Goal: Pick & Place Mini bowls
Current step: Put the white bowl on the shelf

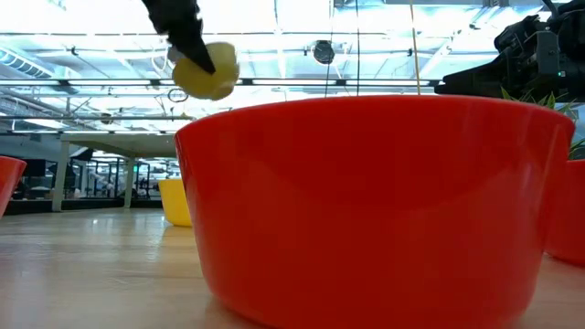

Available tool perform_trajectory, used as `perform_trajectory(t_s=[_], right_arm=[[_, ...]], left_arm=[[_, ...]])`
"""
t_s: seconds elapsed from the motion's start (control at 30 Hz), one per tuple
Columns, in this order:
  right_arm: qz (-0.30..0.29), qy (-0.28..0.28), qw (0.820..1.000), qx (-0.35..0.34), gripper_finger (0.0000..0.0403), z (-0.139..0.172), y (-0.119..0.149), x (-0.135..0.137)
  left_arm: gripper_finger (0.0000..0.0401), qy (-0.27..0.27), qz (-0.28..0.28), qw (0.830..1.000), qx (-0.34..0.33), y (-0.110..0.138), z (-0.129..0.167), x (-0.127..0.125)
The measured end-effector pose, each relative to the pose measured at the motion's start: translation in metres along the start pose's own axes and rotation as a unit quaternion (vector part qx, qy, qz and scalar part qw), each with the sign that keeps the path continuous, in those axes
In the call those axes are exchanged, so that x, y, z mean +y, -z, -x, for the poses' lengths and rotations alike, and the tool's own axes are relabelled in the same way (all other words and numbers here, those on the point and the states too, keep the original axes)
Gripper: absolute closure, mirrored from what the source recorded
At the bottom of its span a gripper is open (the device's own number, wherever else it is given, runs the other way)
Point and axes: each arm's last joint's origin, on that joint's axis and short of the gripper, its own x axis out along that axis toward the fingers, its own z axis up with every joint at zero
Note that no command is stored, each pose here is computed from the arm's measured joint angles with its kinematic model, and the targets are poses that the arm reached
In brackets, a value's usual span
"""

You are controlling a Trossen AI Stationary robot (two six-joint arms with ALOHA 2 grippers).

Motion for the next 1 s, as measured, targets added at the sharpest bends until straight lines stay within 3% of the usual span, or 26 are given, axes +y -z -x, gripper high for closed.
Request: perform_trajectory(t_s=[0.23, 0.43, 0.57, 0.67, 0.8, 1.0], right_arm=[[0.0, 0.0, 1.0, 0.0, 0.0232, 0.0, 0.0, 0.0], [0.0, 0.0, 1.0, 0.0, 0.0232, 0.0, 0.0, 0.0], [0.0, 0.0, 1.0, 0.0, 0.0232, 0.0, 0.0, 0.0], [0.0, 0.0, 1.0, 0.0, 0.0232, 0.0, 0.0, 0.0], [0.0, 0.0, 1.0, 0.0, 0.0232, 0.0, 0.0, 0.0], [0.0, 0.0, 1.0, 0.0, 0.0232, 0.0, 0.0, 0.0]], left_arm=[[0.0387, -0.066, 0.059, 0.99, 0.113, 0.024, -0.022, 0.058], [0.0372, -0.103, 0.112, 0.967, 0.205, 0.05, -0.028, 0.097], [0.0364, -0.114, 0.142, 0.956, 0.23, 0.061, -0.03, 0.114], [0.0381, -0.087, 0.166, 0.956, 0.226, 0.064, -0.031, 0.12], [0.0387, -0.053, 0.161, 0.968, 0.186, 0.057, -0.035, 0.121], [0.0361, -0.05, 0.123, 0.983, 0.125, 0.039, -0.055, 0.119]])
